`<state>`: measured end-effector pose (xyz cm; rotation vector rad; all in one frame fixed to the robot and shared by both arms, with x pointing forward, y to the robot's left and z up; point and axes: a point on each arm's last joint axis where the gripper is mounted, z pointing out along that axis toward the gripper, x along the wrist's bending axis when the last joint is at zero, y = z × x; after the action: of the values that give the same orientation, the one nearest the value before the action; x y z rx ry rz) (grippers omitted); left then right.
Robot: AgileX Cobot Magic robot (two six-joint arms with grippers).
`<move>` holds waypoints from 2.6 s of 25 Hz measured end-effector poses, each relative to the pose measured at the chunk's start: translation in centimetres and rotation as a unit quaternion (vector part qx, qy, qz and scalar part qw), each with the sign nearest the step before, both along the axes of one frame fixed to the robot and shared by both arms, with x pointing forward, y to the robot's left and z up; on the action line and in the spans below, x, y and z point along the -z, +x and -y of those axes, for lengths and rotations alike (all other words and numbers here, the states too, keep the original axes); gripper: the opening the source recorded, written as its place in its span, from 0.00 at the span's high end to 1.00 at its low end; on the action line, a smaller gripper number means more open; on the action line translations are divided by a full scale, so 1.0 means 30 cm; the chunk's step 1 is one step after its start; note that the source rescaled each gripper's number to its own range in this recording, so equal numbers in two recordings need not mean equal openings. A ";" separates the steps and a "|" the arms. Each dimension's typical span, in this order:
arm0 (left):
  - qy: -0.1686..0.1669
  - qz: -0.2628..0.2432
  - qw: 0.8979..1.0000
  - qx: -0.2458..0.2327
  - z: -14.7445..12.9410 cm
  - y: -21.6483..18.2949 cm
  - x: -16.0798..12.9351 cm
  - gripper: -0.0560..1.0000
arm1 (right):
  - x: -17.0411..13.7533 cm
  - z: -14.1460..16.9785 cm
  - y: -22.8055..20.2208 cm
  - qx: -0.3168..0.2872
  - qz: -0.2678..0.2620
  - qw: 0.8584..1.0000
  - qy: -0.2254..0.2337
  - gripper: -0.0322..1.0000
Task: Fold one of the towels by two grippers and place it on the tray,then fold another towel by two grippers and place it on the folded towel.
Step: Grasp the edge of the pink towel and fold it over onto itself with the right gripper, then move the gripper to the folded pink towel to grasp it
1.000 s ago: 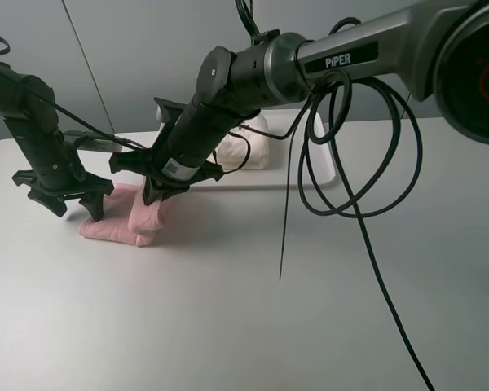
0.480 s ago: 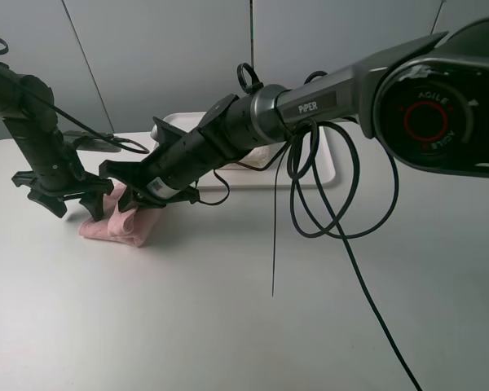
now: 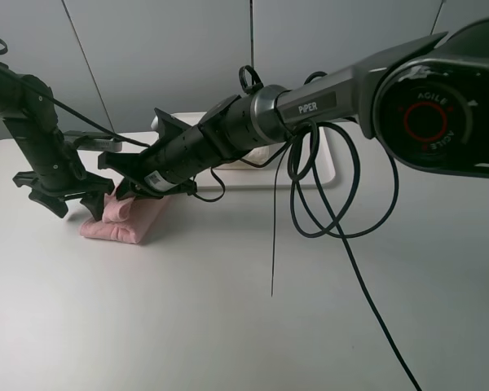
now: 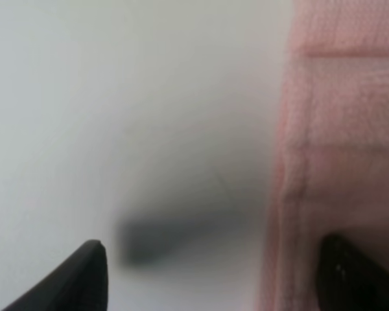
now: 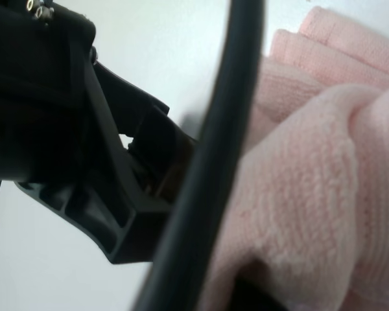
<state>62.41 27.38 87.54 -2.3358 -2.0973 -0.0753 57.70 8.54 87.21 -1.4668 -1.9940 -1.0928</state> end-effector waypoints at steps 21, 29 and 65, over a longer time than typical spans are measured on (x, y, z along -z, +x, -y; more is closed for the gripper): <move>-0.010 0.088 0.996 0.023 0.016 0.158 -0.239 0.14 | 0.003 0.001 -0.005 -0.009 -0.001 1.000 -0.005 0.89; -0.009 0.091 0.995 0.035 0.017 0.165 -0.254 0.14 | -0.005 -0.063 -0.039 0.054 0.003 0.998 0.010 0.45; -0.051 0.080 0.994 0.062 0.005 0.178 -0.316 0.14 | 0.103 0.082 0.048 0.065 -0.129 0.989 -0.030 0.24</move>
<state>67.76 27.22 97.01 -2.5998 -2.0677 -0.1656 59.16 6.08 84.11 -1.6960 -1.7849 -0.8498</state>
